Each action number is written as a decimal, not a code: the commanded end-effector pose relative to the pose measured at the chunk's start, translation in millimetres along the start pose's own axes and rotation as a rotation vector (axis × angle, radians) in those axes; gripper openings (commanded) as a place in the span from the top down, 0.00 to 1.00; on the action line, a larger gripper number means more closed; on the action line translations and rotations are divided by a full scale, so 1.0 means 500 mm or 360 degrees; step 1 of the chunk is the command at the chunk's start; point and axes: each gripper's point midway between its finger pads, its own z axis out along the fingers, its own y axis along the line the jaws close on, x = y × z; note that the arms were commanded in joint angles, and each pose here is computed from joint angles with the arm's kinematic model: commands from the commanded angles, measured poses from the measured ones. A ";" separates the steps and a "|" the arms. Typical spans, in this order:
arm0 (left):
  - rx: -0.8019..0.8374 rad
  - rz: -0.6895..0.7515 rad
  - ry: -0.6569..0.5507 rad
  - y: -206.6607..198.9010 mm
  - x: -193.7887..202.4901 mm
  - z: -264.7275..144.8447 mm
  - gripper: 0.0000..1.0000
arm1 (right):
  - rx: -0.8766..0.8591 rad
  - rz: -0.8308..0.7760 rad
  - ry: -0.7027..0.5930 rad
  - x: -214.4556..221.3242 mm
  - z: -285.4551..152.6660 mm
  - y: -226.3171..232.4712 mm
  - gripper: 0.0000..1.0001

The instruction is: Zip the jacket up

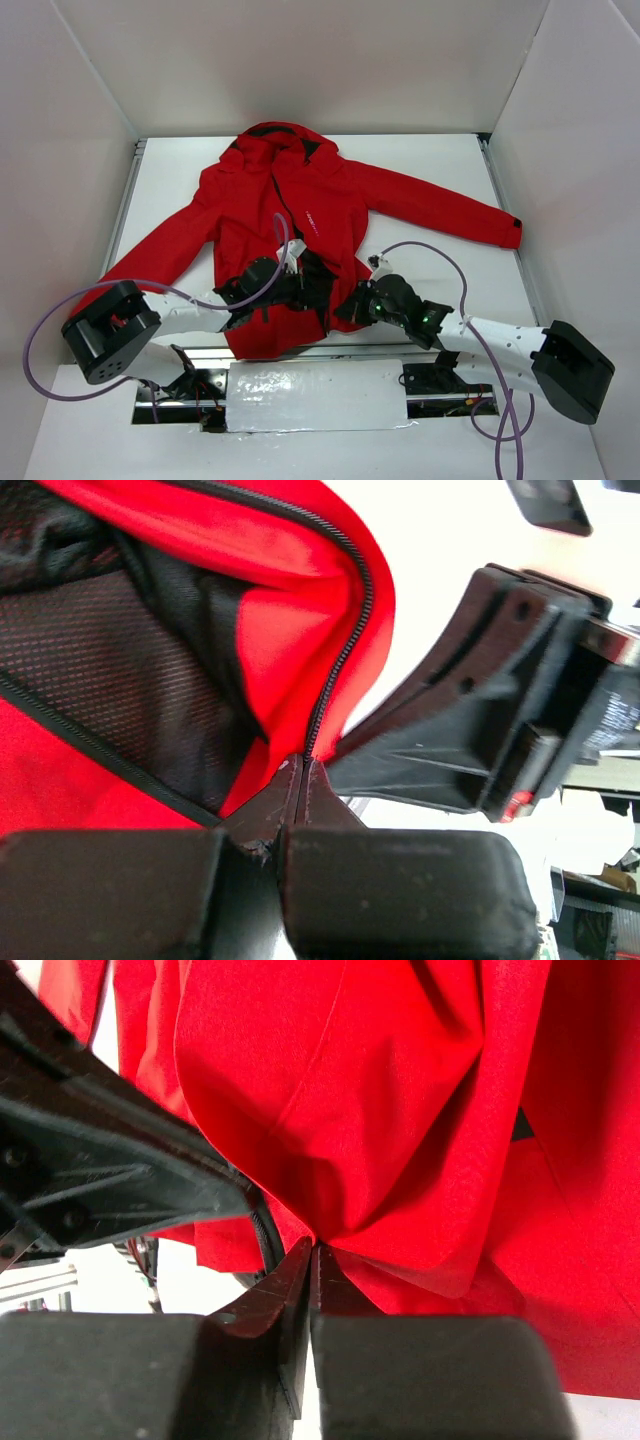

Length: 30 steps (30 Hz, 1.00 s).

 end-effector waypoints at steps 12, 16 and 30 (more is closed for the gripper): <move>0.0156 0.0133 -0.0034 -0.053 -0.004 -0.014 1.00 | -0.0280 -0.0048 -0.0043 0.001 0.001 0.038 1.00; 0.0199 0.0135 -0.0041 -0.062 -0.004 -0.014 0.66 | -0.0339 -0.0063 -0.0080 -0.004 -0.010 0.046 1.00; 0.0188 0.0117 -0.0032 -0.046 -0.004 0.029 0.67 | -0.0263 -0.0040 -0.0069 0.004 -0.008 0.023 1.00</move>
